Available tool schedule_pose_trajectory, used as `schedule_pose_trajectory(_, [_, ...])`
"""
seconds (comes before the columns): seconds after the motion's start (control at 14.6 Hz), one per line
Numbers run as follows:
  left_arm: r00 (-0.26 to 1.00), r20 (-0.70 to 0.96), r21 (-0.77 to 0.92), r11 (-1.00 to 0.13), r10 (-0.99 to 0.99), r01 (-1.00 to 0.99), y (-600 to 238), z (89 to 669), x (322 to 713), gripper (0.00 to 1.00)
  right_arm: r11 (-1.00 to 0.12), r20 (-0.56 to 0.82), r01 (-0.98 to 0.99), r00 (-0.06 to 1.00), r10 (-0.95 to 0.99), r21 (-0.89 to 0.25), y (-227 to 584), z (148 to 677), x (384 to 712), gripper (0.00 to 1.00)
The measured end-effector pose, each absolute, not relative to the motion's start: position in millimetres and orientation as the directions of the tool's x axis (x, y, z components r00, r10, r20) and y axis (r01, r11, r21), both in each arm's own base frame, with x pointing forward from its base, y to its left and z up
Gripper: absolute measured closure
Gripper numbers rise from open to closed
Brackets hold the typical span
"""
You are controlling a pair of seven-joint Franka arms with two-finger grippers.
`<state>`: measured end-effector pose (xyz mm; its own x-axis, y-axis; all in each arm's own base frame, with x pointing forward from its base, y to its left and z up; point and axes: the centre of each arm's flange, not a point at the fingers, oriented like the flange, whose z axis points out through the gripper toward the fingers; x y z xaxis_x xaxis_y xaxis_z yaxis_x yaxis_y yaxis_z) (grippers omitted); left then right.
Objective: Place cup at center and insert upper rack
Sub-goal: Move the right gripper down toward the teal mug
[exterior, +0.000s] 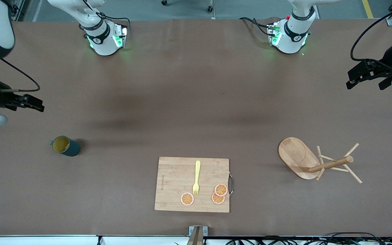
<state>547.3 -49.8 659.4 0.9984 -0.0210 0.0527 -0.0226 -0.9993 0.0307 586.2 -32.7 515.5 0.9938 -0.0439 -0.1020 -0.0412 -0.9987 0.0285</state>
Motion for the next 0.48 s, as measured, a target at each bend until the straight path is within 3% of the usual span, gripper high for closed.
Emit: schedule_pose_trajectory(0.48, [0.998, 0.053, 0.031, -0.999, -0.021, -0.023, -50, 659, 547, 0.00, -0.998, -0.207, 0.050, 0.977, 0.041, 0.039, 25, 377, 627, 0.00])
